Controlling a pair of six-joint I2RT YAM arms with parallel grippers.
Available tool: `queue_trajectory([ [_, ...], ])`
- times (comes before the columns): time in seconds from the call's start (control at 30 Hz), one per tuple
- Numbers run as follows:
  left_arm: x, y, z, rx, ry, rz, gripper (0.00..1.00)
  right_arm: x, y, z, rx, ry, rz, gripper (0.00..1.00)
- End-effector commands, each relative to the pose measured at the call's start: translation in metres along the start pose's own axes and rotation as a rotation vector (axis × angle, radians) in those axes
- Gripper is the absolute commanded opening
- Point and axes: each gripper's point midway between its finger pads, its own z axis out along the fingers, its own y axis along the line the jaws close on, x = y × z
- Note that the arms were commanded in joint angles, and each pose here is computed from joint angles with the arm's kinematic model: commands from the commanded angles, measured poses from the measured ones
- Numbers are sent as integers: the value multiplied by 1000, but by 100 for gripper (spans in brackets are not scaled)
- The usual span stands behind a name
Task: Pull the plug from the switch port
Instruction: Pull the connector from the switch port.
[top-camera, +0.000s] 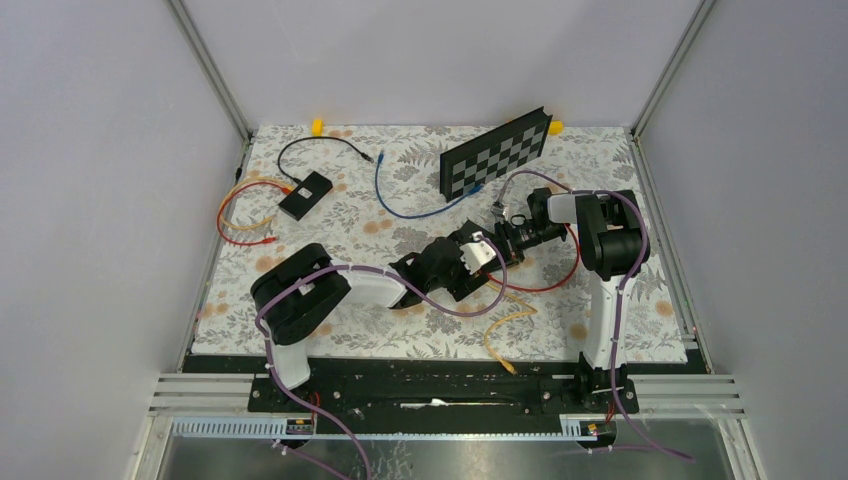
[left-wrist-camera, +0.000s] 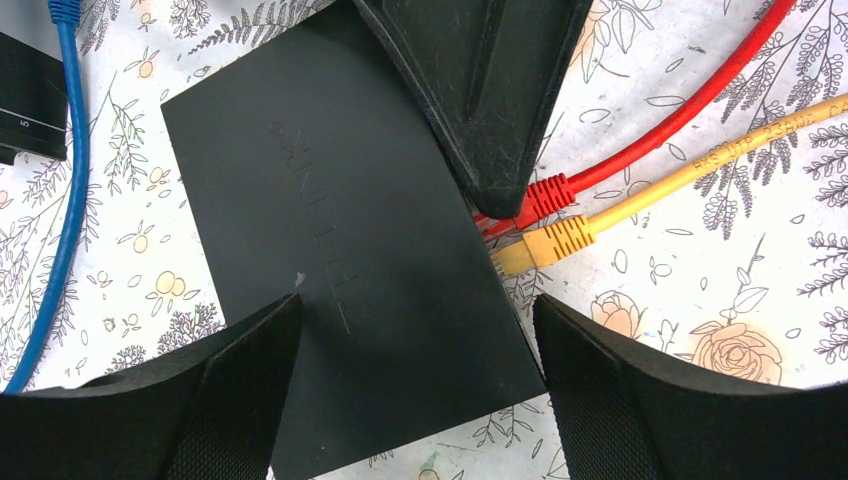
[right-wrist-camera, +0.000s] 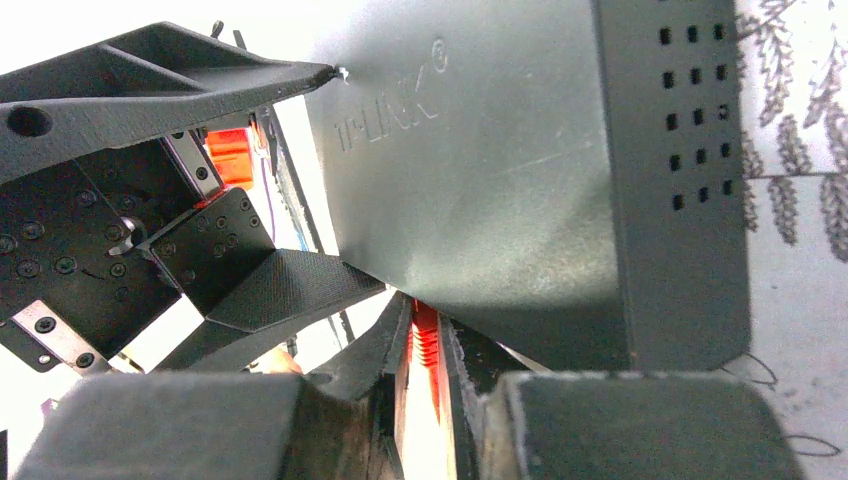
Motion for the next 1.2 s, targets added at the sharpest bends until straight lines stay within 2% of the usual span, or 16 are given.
queue_trajectory([
  [0.0, 29, -2, 0, 18, 102, -46, 86, 0, -17, 2, 65, 23, -12, 0],
  [0.37, 28, 1, -1, 14, 100, -50, 87, 7, -18, 2, 52, 68, -1, 0],
  [0.6, 28, 1, -1, 14, 97, -60, 87, 2, -12, 5, 33, 16, 14, 0],
  [1.0, 32, 2, 0, 14, 106, -59, 87, -3, -16, -7, 127, 36, -74, 0],
  [1.17, 31, 2, 0, 13, 103, -66, 87, -2, -13, -2, 88, 24, -27, 0],
])
